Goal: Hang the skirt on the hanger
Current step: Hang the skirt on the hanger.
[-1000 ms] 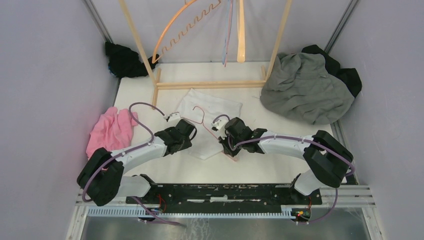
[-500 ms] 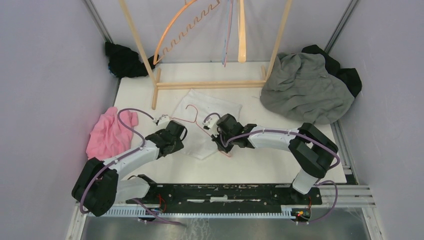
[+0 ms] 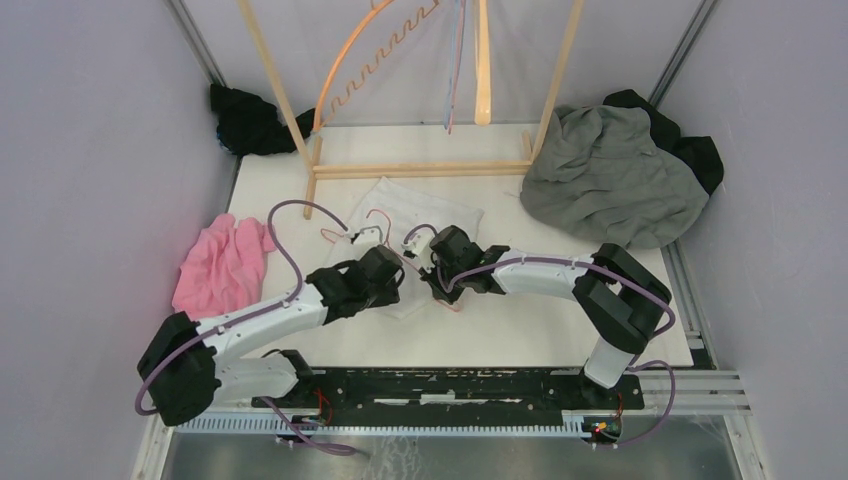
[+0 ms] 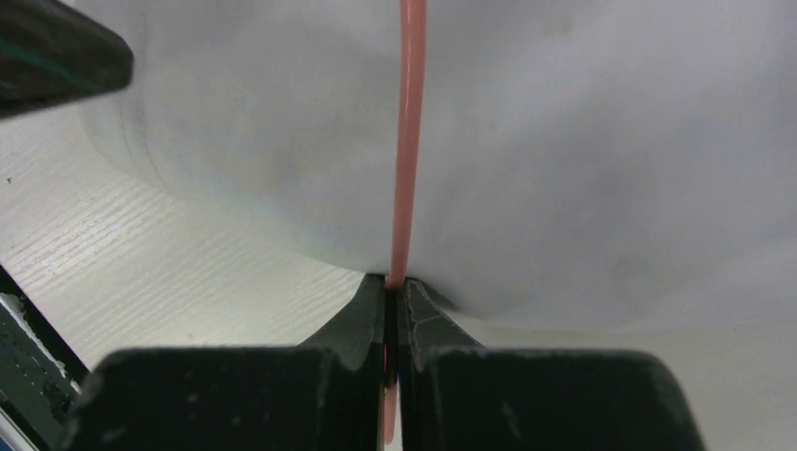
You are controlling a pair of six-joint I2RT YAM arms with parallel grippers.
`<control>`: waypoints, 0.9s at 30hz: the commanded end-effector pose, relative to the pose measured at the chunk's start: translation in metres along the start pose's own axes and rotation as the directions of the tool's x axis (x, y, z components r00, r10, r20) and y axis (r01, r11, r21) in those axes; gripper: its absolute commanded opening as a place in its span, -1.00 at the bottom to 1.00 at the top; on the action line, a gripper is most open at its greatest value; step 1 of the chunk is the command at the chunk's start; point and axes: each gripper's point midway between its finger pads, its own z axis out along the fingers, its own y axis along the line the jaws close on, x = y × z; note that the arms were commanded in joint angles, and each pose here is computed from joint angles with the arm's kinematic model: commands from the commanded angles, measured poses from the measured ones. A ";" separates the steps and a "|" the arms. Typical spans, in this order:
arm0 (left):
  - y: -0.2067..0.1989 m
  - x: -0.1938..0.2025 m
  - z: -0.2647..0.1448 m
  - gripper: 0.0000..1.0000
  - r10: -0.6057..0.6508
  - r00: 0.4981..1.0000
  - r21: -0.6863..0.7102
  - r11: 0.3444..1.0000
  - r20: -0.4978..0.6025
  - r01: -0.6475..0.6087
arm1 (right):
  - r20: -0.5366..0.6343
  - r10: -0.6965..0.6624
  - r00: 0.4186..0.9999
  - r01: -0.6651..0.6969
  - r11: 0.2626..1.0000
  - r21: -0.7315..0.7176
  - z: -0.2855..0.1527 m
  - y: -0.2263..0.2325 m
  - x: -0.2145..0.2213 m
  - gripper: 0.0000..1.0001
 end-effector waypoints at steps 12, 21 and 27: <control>-0.047 0.028 -0.001 0.43 0.104 0.994 0.267 0.958 0.022 -0.106 | 0.028 0.009 1.000 -0.009 0.999 -0.032 -0.001 0.002 -0.014 -0.97; -0.040 0.054 0.018 0.35 0.187 0.982 0.209 0.962 -0.039 -0.175 | 0.048 0.042 0.998 -0.040 0.999 -0.036 -0.005 -0.002 -0.015 -0.97; -0.026 0.056 0.027 0.19 0.203 0.978 0.124 0.973 -0.048 -0.196 | 0.067 0.060 0.996 -0.056 0.997 -0.058 -0.008 -0.001 -0.018 -0.97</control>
